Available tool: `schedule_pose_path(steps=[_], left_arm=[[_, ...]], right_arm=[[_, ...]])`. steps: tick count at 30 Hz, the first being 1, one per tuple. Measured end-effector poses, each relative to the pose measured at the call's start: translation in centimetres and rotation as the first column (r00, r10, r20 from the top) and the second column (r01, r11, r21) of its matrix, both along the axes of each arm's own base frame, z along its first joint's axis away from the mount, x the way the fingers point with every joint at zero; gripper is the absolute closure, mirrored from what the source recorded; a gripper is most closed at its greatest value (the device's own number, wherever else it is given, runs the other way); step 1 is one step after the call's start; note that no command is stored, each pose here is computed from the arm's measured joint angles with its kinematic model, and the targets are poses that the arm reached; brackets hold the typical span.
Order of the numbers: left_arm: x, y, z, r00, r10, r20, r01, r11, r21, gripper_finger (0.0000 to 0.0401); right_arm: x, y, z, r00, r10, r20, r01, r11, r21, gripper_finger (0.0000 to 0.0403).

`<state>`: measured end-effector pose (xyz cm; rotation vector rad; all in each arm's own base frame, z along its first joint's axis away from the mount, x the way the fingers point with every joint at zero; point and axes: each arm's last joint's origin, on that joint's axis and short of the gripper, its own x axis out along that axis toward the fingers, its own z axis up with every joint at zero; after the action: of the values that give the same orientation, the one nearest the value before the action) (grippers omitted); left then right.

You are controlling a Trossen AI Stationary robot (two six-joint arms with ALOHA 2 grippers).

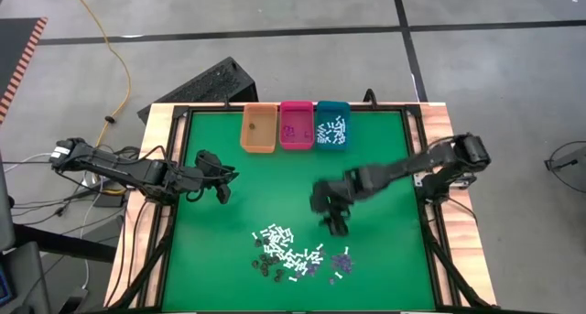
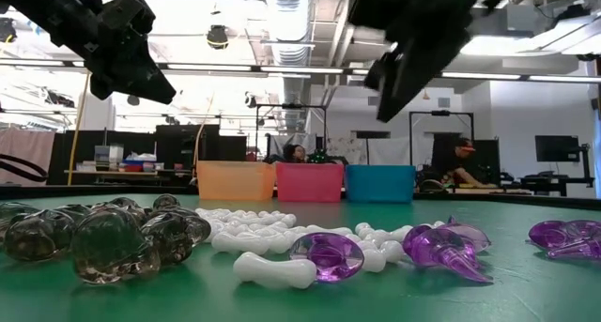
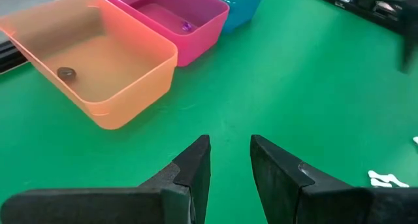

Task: Sort Halloween decoration
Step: Put the violet witch hat toy into the red bin

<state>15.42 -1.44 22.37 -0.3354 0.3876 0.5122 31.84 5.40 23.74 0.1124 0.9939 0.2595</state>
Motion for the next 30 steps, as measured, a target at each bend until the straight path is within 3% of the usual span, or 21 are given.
schedule_pose_path(steps=[4, 8, 11, 22, 30], left_arm=[[0.0, 0.0, 0.0, 1.0, -0.005, -0.005, 0.005, 1.0, 0.01, 0.0302], [0.0, 0.0, 0.0, 1.0, -0.006, -0.005, 0.006, 1.0, 0.011, 0.0302], [0.0, 0.0, 0.0, 1.0, -0.006, -0.005, 0.006, 1.0, 0.011, 0.0302], [0.0, 0.0, 0.0, 1.0, -0.007, -0.006, 0.007, 1.0, 0.009, 0.0302], [0.0, 0.0, 0.0, 1.0, -0.007, -0.007, 0.007, 1.0, 0.008, 0.0302]], right_arm=[[-0.7, 4.4, 0.2, 0.998, 0.012, 0.059, -0.007, 0.996, -0.085, 0.0201], [-0.2, 7.5, -0.5, 0.991, 0.028, 0.128, -0.018, 0.997, -0.078, 0.021], [0.4, 9.4, -2.2, 0.992, 0.068, 0.106, -0.059, 0.995, -0.083, 0.0213], [1.9, 11.7, -6.9, 0.984, 0.143, -0.106, -0.153, 0.984, -0.096, 0.0214], [1.1, 12.4, -7.8, 0.977, 0.126, -0.172, -0.152, 0.978, -0.143, 0.0214]])
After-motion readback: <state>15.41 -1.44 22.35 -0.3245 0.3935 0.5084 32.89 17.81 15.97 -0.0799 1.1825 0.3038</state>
